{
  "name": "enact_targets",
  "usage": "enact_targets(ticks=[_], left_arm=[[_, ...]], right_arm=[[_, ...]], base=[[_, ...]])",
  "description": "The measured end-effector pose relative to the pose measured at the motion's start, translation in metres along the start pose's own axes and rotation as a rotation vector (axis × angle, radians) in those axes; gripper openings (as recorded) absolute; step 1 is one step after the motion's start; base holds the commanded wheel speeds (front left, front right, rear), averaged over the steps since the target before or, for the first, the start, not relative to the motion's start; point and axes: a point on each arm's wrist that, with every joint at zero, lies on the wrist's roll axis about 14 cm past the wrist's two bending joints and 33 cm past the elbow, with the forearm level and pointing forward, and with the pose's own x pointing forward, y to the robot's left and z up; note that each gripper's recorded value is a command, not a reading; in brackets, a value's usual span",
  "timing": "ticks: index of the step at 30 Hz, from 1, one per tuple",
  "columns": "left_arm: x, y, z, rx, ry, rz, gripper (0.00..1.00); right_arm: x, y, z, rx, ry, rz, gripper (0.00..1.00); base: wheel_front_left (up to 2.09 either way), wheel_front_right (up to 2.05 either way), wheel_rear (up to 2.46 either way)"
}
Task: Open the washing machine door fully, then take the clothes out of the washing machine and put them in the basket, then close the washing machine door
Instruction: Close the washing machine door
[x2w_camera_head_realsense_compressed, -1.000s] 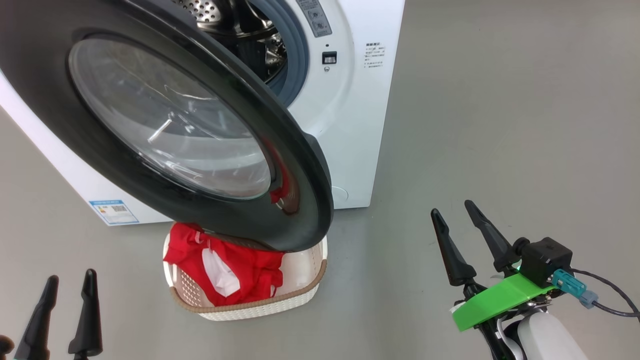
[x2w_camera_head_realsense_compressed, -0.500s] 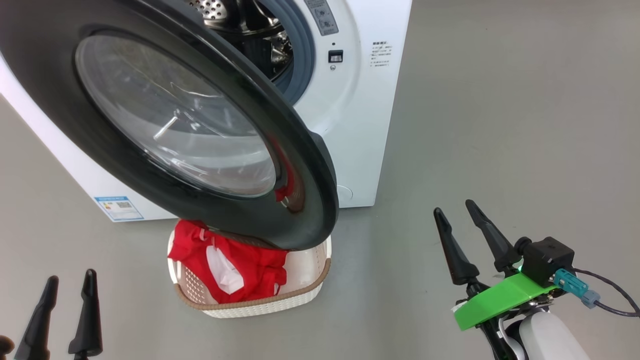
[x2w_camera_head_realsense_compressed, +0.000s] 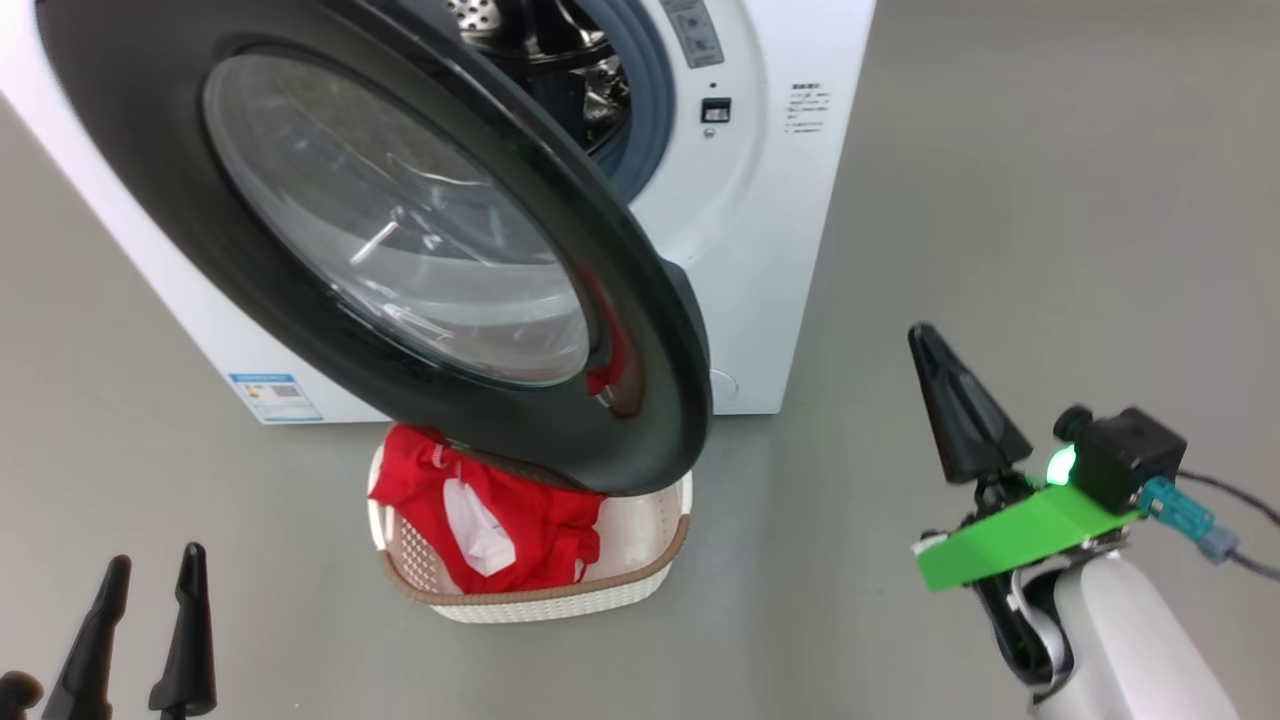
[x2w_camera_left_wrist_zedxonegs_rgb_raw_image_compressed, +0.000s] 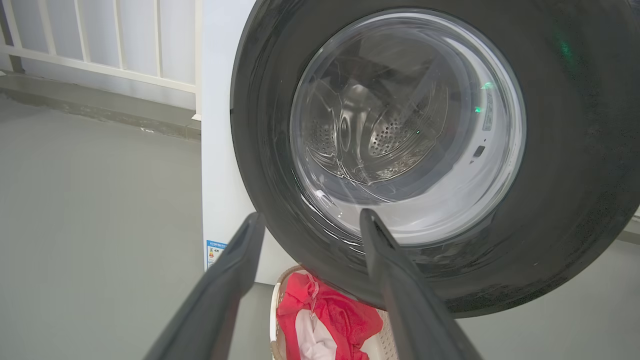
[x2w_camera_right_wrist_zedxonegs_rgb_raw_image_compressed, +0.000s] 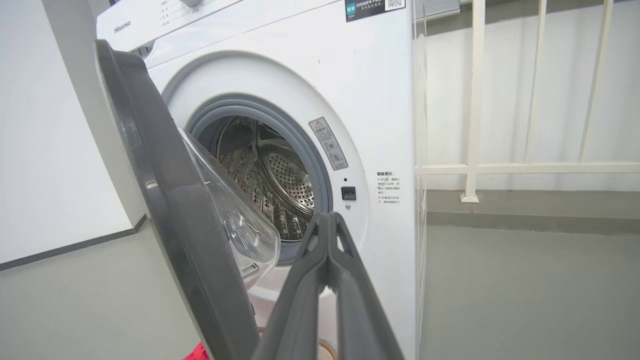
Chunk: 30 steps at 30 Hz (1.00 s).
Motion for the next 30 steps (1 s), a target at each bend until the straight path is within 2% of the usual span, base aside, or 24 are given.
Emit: enact_targets(ticks=[4,8,13,17,20,25,30], left_arm=[[-0.007,0.008,0.003,0.003,-0.007,0.026,1.0],[-0.014,0.016,0.007,0.007,-0.016,0.053,1.0],[-0.024,0.025,0.009,0.009,-0.023,0.09,1.0],[-0.032,0.032,0.011,0.009,-0.028,0.116,1.0],[-0.037,0.037,0.013,0.01,-0.033,0.134,1.0],[-0.044,0.042,0.014,0.007,-0.038,0.16,1.0],[-0.048,0.047,0.013,0.006,-0.035,0.181,1.0]], right_arm=[[0.02,0.019,0.022,-0.006,-0.071,0.069,0.0],[0.034,0.042,0.046,0.043,-0.152,0.134,0.0],[0.043,0.074,0.08,0.162,-0.263,0.216,0.0],[0.042,0.106,0.095,0.217,-0.308,0.308,0.0],[0.039,0.13,0.094,0.231,-0.301,0.381,0.0],[0.031,0.165,0.077,0.193,-0.249,0.497,0.0],[0.03,0.177,0.029,0.054,-0.118,0.569,0.0]], base=[[0.0,0.0,0.0],[0.0,0.0,0.0],[0.0,0.0,0.0],[0.0,0.0,0.0],[0.0,0.0,0.0],[0.0,0.0,0.0],[0.0,0.0,0.0]])
